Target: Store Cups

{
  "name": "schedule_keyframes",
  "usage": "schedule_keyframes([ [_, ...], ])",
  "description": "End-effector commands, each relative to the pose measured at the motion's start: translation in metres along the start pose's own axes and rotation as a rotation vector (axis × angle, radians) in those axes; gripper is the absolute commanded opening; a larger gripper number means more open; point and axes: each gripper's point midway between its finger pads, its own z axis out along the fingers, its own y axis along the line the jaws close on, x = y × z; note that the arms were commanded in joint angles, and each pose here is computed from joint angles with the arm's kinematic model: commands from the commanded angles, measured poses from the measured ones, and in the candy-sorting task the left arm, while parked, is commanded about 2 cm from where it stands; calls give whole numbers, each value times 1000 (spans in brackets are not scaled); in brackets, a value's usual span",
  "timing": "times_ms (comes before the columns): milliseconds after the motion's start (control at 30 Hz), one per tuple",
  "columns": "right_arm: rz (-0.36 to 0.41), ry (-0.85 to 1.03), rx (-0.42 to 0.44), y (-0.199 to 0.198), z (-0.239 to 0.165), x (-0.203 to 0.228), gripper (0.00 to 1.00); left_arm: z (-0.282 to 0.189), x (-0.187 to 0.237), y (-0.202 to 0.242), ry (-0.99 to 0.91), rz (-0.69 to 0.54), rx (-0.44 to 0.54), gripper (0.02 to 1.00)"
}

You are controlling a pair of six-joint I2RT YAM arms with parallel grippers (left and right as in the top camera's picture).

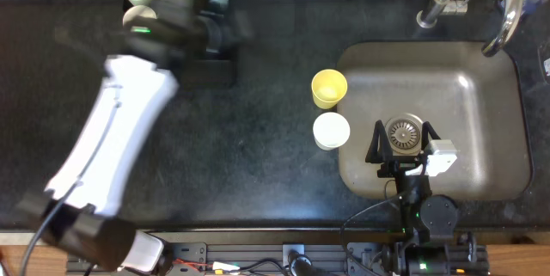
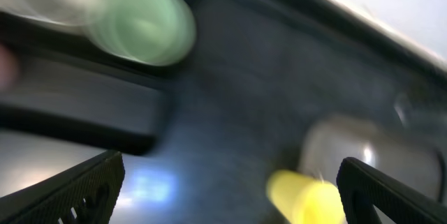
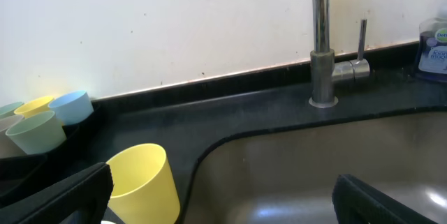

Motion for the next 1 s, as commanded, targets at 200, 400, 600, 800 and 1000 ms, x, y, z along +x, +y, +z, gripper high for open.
schedule_keyframes([
  [200, 0, -9, 0, -1, 0, -1, 998, 75, 114, -71, 297, 86, 67, 1000],
  [400, 0, -9, 0, -1, 0, -1, 996, 89, 134, -74, 366, 126, 33, 1000],
  [600, 0, -9, 0, -1, 0, -1, 996, 101, 146, -64, 410, 124, -7, 1000],
  [800, 0, -9, 0, -1, 0, -1, 996, 112, 159, -60, 464, 116, -15, 1000],
  [1000, 0, -9, 0, -1, 0, -1, 996, 115, 161, -58, 471, 116, -22, 1000],
])
